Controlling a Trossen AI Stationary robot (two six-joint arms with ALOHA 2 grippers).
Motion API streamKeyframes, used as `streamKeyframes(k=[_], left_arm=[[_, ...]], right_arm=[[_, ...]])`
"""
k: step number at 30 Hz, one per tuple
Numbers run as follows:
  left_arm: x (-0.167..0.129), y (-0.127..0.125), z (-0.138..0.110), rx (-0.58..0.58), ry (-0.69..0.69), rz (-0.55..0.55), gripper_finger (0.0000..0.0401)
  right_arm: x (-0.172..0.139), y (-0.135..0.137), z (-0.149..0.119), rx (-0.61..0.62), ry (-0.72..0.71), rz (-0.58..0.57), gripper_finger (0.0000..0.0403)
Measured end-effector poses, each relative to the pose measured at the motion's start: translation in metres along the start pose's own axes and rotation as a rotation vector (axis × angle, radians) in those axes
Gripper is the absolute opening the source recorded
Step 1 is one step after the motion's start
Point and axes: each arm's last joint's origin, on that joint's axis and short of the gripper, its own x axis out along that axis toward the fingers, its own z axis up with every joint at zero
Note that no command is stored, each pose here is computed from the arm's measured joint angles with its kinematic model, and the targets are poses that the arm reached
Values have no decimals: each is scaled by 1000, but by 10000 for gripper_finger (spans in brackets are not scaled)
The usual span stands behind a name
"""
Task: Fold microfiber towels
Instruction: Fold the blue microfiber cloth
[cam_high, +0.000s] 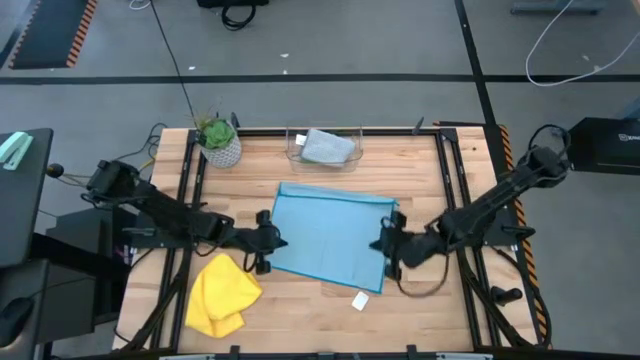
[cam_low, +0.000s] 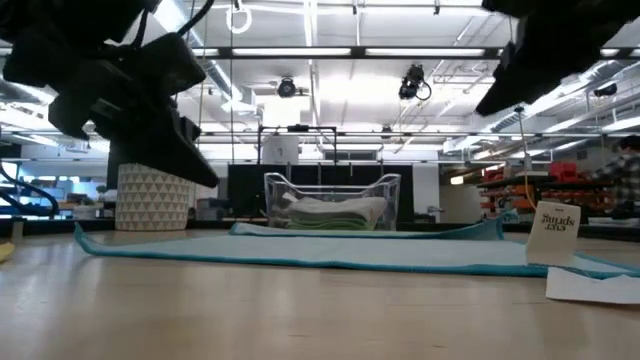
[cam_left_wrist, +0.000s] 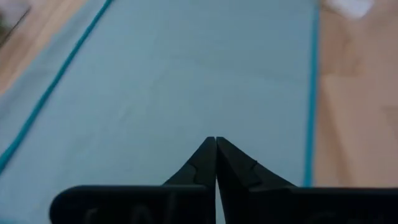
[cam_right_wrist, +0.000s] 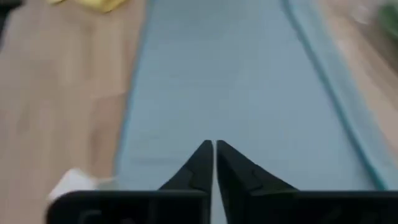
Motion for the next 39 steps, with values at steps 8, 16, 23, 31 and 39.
streamKeyframes(k=[8, 16, 23, 31, 39], left_arm=[[7, -13, 8, -33, -138, -64, 25], [8, -14, 9, -31, -156, -66, 13], [8, -14, 8, -29, -149, -64, 16], [8, -14, 8, -30, -148, -64, 20], [8, -14, 8, -29, -148, -63, 10]], right_arm=[[21, 53, -3, -91, 118, 82, 101], [46, 100, -12, -288, 240, 214, 163], [63, 126, -27, -428, 303, 267, 194], [83, 131, -46, -537, 354, 243, 179], [88, 129, -45, -554, 336, 212, 133]])
